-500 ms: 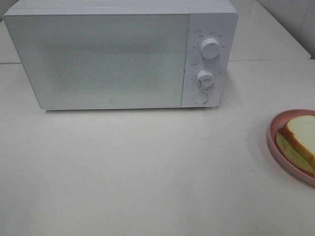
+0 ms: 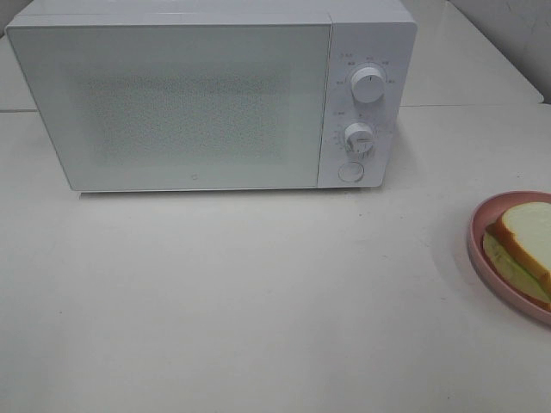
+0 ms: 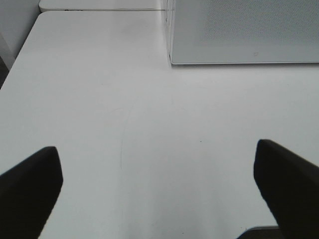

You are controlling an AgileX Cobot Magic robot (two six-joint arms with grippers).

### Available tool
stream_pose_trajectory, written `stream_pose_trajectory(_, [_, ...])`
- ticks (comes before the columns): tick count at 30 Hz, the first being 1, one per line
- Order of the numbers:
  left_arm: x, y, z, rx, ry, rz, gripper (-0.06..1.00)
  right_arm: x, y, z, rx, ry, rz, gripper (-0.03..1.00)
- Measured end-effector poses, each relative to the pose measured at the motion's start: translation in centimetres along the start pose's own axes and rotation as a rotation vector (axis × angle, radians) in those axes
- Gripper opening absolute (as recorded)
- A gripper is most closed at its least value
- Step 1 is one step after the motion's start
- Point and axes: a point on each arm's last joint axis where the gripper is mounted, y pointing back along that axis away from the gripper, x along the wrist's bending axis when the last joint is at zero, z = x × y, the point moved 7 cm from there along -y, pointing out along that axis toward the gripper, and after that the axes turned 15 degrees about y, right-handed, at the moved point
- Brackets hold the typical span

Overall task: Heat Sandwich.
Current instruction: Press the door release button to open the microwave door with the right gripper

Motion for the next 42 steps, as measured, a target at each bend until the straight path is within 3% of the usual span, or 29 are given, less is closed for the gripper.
stream_pose_trajectory(5, [0.0,0.0,0.0,0.000,0.000,0.000,0.99,0.0,0.0,0.1,-0.004,0.000,-0.001,0.75])
stream_pose_trajectory(11, [0.0,0.0,0.0,0.000,0.000,0.000,0.99,-0.3,0.6,1.8,-0.094,-0.007,-0.013,0.75])
stream_pose_trajectory(42, [0.0,0.0,0.0,0.000,0.000,0.000,0.99,-0.8,-6.4,8.0,-0.099,0.020,0.018,0.75])
